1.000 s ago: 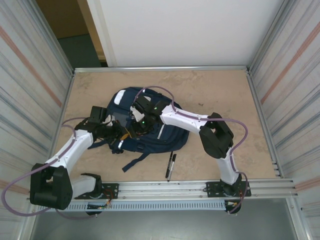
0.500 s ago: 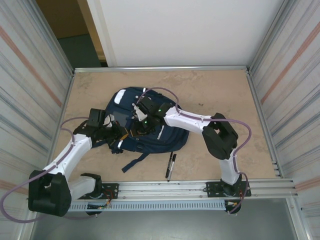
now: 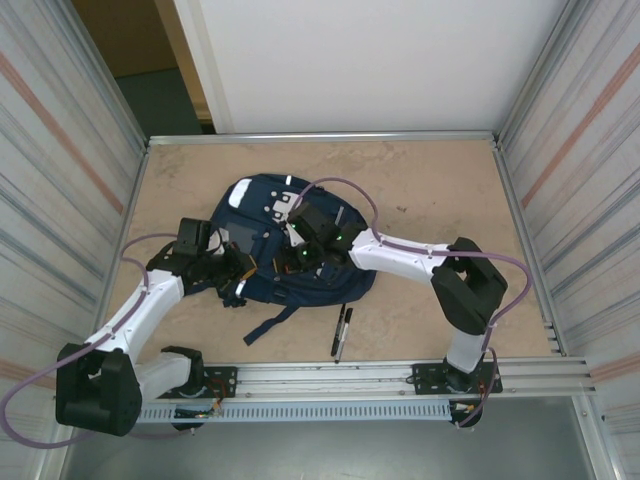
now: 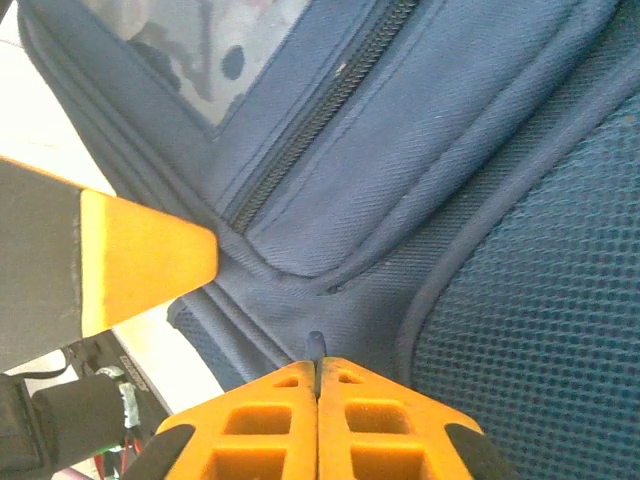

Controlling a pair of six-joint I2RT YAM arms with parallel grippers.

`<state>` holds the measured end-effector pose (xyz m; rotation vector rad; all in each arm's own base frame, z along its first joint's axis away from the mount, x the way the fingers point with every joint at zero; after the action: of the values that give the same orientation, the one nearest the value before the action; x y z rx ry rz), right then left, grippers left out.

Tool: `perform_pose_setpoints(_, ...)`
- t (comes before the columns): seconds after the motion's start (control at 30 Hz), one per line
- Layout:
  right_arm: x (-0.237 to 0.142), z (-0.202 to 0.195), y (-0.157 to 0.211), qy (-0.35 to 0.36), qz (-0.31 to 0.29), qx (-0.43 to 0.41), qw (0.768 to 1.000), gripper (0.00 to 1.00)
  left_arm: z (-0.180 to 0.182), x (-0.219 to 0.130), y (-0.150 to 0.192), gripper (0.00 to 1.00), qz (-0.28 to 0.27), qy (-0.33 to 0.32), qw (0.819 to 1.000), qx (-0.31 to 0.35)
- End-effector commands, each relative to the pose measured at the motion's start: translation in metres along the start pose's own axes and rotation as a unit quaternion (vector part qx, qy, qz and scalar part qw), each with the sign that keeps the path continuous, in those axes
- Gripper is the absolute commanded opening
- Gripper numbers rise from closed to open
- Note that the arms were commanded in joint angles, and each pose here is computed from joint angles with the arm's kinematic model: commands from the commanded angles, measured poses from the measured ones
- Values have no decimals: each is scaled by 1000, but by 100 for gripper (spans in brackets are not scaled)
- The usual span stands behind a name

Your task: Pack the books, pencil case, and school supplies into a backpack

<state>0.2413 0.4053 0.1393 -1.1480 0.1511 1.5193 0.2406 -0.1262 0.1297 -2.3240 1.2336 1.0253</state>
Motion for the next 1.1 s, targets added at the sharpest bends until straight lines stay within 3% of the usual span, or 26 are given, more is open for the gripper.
perform_pose_setpoints(0.0, -9, 1, 1, 25, 13, -21, 999, 13, -15, -6, 1, 0, -5, 32, 999, 26)
perform_pose_setpoints(0.2, -3, -7, -1, 11, 63, 25, 998, 31, -13, -3, 3, 0, 4, 34, 999, 24)
perform_pose_setpoints(0.3, 1, -8, -1, 13, 77, 34, 996, 35, -17, -4, 2, 0, 9, 35, 999, 31)
perform_pose_setpoints(0.43, 9, -9, -6, 25, 95, 51, 994, 36, -22, -7, 3, 0, 16, 32, 999, 39)
perform_pose_setpoints(0.63, 20, -18, 3, 118, 110, 76, 984, 38, -21, -5, 4, 0, 22, 33, 999, 31)
perform_pose_setpoints(0.7, 17, -32, 11, 190, 107, 131, 967, 28, -19, -3, 4, 0, 22, 32, 999, 24)
perform_pose_setpoints(0.77, 25, -33, 22, 218, 100, 139, 961, 21, -18, -1, 4, 0, 24, 34, 999, 24)
perform_pose_setpoints(1.07, 48, -23, 38, 269, 109, 113, 950, 32, -13, 6, 6, 0, 35, 32, 999, 17)
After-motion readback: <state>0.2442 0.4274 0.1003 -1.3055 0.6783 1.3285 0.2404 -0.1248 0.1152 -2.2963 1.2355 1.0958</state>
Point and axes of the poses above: each hand's point on the last joint's axis, 136 mm out from that joint toward the fingers, its own x axis out along the fingers, its own z axis along the line the jaws close on, y = z × x, the point moved 2 cm from there along -x, back along the fingers, and after that the axes turned 9 degrees about -x, right-handed, at the moved point
